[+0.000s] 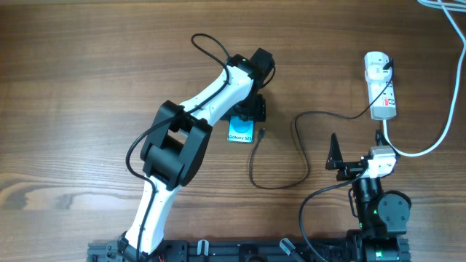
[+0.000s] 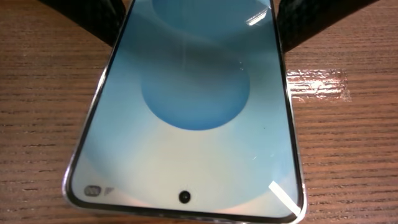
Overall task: Plug charger to phone and switch on socket
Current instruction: 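Lower the left gripper and close it on the phone's bottom edge, then lift the phone upright with the left gripper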
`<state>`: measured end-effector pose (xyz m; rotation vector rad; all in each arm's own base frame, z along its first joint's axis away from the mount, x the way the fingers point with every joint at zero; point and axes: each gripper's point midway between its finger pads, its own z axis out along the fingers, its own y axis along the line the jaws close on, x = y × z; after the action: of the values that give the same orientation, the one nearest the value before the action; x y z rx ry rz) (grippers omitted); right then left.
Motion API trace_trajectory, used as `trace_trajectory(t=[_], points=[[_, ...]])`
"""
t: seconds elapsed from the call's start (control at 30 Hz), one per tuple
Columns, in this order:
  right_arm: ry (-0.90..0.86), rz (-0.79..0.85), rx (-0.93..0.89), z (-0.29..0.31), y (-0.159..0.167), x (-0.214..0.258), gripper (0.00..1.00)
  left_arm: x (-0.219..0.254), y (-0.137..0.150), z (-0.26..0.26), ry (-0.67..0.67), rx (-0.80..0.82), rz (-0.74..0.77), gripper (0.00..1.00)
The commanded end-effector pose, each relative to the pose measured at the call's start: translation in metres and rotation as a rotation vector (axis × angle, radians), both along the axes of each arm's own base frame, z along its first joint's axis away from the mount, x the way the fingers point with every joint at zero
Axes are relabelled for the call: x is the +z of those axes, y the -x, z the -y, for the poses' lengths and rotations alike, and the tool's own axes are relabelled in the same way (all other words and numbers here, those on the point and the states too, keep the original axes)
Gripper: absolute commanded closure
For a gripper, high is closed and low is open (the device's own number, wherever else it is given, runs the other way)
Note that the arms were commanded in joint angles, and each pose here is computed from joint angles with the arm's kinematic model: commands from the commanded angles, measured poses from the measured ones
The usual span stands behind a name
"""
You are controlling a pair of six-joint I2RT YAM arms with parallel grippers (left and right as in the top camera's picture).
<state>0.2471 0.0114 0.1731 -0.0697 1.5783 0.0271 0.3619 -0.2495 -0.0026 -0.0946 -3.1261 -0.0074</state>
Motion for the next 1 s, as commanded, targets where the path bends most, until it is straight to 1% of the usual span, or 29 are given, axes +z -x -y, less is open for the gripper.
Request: trace_trajectory(t=[0.0,0.3,0.63,0.77,0.9,0.97], points=[[-0.004,0.006,-0.002,0.000,0.000,0.001,0.01,-0.028,0.001,-0.026,-0.114,0.014,-0.023,0.25],[-0.004,0.006,-0.002,0.000,0.000,0.001,0.00,-0.025,-0.002,-0.028,-0.109,0.023,-0.019,0.26],[-0.004,0.006,-0.002,0.000,0.000,0.001,0.00,0.024,-0.010,-0.034,-0.079,0.051,0.007,0.26],[-0.004,0.006,-0.002,0.000,0.000,0.001,0.00,0.053,-0.001,-0.026,0.048,0.076,-0.030,0.25],[-0.004,0.006,-0.002,0.000,0.000,0.001,0.00,0.093,0.017,-0.007,0.303,0.127,-0.151,0.26],[-0.004,0.006,-0.002,0.000,0.000,0.001,0.00,0.117,0.025,0.006,0.464,0.101,-0.207,0.27]])
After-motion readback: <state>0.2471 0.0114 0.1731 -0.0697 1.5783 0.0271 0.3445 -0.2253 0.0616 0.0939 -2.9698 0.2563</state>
